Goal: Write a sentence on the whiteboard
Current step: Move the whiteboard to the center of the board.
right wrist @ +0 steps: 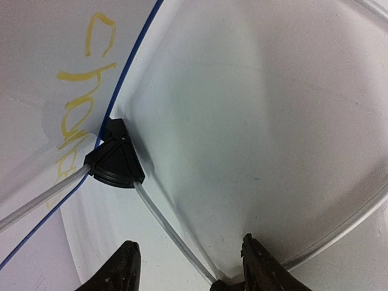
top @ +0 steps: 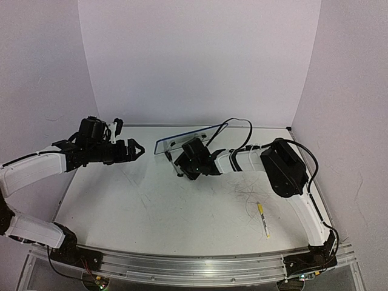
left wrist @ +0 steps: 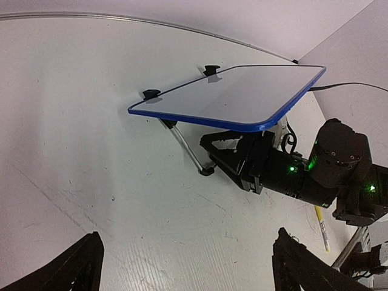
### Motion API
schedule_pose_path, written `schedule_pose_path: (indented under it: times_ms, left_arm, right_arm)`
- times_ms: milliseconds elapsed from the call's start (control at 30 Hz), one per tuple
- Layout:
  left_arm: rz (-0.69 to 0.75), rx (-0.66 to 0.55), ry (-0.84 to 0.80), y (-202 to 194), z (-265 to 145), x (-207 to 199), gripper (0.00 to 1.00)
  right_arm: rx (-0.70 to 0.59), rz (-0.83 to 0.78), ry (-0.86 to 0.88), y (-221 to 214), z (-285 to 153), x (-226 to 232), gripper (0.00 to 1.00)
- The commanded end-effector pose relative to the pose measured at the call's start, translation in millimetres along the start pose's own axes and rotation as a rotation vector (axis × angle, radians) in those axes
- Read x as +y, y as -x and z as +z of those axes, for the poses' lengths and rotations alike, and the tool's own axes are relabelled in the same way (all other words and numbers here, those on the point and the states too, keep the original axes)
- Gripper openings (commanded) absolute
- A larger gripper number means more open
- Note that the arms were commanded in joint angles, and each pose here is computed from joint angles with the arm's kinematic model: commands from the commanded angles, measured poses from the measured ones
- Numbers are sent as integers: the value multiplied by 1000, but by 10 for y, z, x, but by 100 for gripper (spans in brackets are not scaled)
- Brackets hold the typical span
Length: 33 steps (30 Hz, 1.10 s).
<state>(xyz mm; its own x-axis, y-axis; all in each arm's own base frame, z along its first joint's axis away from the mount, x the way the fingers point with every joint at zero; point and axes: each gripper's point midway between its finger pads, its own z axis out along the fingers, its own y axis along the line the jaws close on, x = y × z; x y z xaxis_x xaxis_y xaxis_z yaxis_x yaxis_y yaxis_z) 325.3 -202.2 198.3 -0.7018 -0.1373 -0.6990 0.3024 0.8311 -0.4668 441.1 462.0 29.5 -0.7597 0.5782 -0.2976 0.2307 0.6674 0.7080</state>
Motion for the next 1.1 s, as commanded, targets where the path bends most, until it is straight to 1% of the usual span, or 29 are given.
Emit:
schedule_pose_path:
  times_ms: [0, 233, 400, 533, 667, 767, 867, 967, 1067]
  left_arm:
    - [36, -59, -17, 195, -117, -114, 98]
    - [54, -76, 12, 243, -184, -88, 99]
    - [61, -94, 23, 341, -189, -102, 99]
    - [57, -77, 40, 322, -96, -57, 99]
    - [12, -22, 24, 237, 86, -50, 97]
    - [-24, -42, 5, 247, 112, -63, 96]
    - [-33, -82, 16, 350, 106, -50, 96]
    - [-53, -116, 56, 508, 121, 89, 95]
    - [-155, -133, 61, 718, 179, 444, 90]
  right_arm:
    - [67, -39, -283, -141, -60, -804, 58]
    - [115, -103, -356, -165, -223, -1138, 58]
    - [142, -155, -357, -73, -349, -1171, 58]
    - [142, -220, -307, -4, -286, -968, 60]
    - [153, -200, -232, 21, -234, -666, 60]
    - [126, -216, -192, 114, -332, -493, 60]
    - [106, -199, -153, 236, -439, -455, 61]
    - [133, -121, -90, 262, -478, -501, 61]
    - [153, -90, -66, 262, -488, -455, 60]
